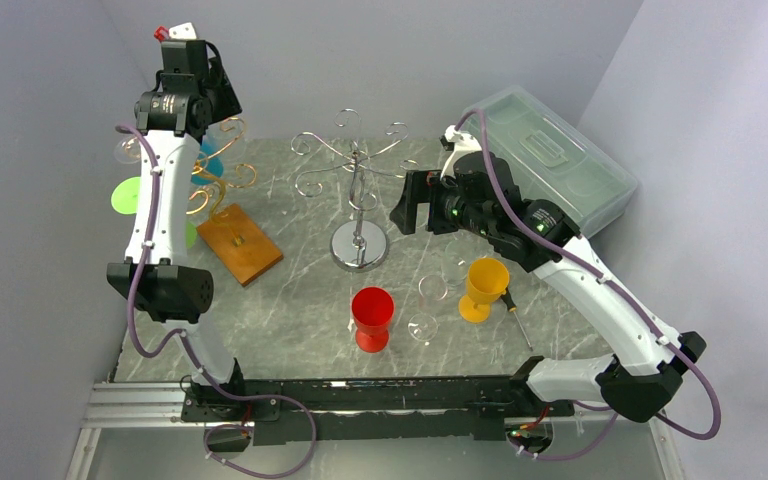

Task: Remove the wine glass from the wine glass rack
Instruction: Pick up the wine glass from the wine rack.

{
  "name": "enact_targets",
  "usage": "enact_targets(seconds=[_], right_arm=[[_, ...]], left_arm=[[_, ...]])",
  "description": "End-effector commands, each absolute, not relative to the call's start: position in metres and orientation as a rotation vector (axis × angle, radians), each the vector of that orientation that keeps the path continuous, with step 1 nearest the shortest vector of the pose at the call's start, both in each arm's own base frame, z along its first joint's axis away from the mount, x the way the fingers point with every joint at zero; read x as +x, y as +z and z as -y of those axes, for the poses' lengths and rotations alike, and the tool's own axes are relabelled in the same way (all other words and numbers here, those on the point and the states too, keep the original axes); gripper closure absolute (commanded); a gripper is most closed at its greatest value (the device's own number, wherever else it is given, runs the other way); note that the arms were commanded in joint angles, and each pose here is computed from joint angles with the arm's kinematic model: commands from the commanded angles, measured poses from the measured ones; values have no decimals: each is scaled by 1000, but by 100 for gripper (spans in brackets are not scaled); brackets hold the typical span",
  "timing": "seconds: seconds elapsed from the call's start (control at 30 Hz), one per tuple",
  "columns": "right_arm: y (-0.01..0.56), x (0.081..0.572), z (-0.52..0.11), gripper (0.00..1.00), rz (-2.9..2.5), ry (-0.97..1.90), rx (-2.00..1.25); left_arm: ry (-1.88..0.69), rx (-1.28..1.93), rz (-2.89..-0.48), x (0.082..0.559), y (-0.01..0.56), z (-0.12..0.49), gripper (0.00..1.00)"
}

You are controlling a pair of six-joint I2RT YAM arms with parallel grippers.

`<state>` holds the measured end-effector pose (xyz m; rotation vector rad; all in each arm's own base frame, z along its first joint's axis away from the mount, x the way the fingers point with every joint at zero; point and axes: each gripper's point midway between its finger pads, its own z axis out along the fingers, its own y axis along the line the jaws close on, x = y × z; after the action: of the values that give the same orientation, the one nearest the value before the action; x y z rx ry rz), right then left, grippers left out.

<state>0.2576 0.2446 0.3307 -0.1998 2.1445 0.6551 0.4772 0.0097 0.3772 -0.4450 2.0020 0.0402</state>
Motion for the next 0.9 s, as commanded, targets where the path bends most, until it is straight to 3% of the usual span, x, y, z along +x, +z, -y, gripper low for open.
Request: enact_targets(seconds=[0.0, 0.87], right_arm=[[348, 262, -245, 2, -2088, 672, -192], [355, 262, -238, 2, -2053, 663, -155]], left_arm=[[-34, -392, -1849, 488, 427, -2, 73], [-181, -241, -1825, 503, 443, 54, 73]])
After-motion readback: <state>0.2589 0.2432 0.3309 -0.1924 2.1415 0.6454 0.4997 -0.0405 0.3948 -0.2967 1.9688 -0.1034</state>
